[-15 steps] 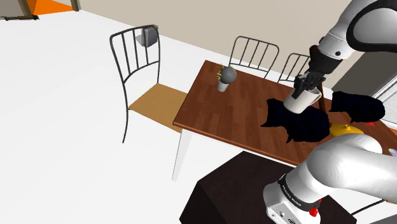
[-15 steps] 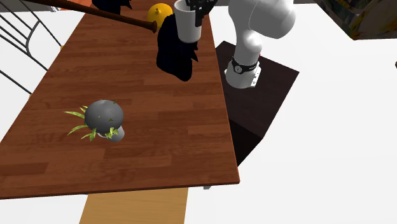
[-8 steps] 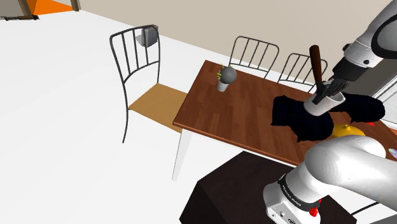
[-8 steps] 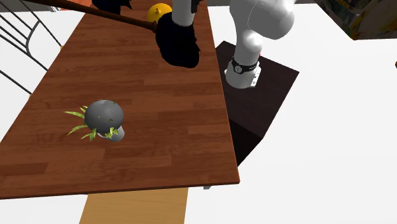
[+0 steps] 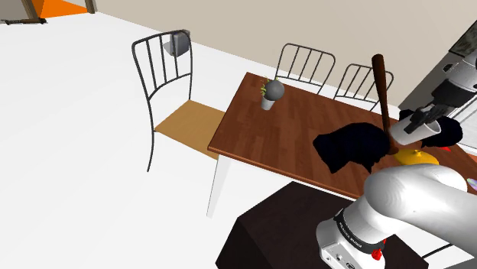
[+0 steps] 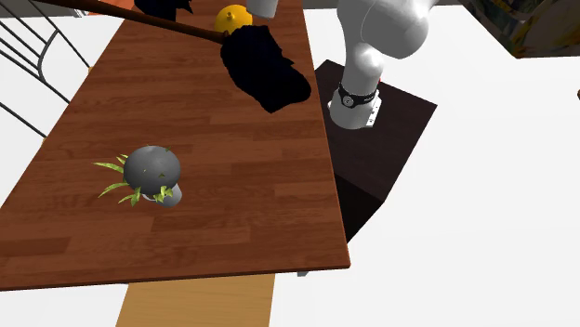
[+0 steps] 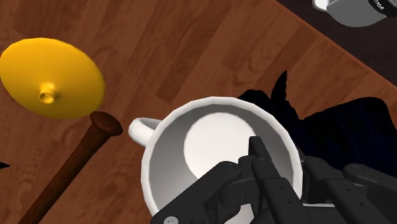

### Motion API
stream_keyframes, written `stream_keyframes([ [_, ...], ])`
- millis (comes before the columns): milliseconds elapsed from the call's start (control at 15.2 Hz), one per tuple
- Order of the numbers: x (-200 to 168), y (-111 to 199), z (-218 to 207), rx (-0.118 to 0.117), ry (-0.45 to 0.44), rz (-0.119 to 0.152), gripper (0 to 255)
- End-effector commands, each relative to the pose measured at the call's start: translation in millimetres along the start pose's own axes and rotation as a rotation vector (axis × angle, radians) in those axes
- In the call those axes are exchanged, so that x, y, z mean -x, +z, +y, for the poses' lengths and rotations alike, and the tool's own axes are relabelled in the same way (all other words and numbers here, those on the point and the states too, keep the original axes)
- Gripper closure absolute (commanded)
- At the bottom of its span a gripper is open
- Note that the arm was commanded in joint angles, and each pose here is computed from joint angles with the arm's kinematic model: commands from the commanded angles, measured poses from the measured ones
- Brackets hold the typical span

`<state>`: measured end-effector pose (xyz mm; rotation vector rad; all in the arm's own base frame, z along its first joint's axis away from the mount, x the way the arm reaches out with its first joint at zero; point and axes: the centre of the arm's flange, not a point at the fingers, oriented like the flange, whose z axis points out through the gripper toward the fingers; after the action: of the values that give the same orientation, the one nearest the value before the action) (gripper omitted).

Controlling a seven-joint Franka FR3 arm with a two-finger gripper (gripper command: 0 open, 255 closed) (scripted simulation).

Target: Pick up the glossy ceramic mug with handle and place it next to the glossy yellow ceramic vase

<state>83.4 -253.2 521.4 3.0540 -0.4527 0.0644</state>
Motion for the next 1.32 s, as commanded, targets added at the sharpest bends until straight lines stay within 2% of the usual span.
stream_keyframes([
  [0, 14.4, -1.5, 24.2, 0.002, -0.001, -0.002, 255],
  [1254, 126.5, 2.9, 248.4, 0.002, -0.001, -0.002, 255],
])
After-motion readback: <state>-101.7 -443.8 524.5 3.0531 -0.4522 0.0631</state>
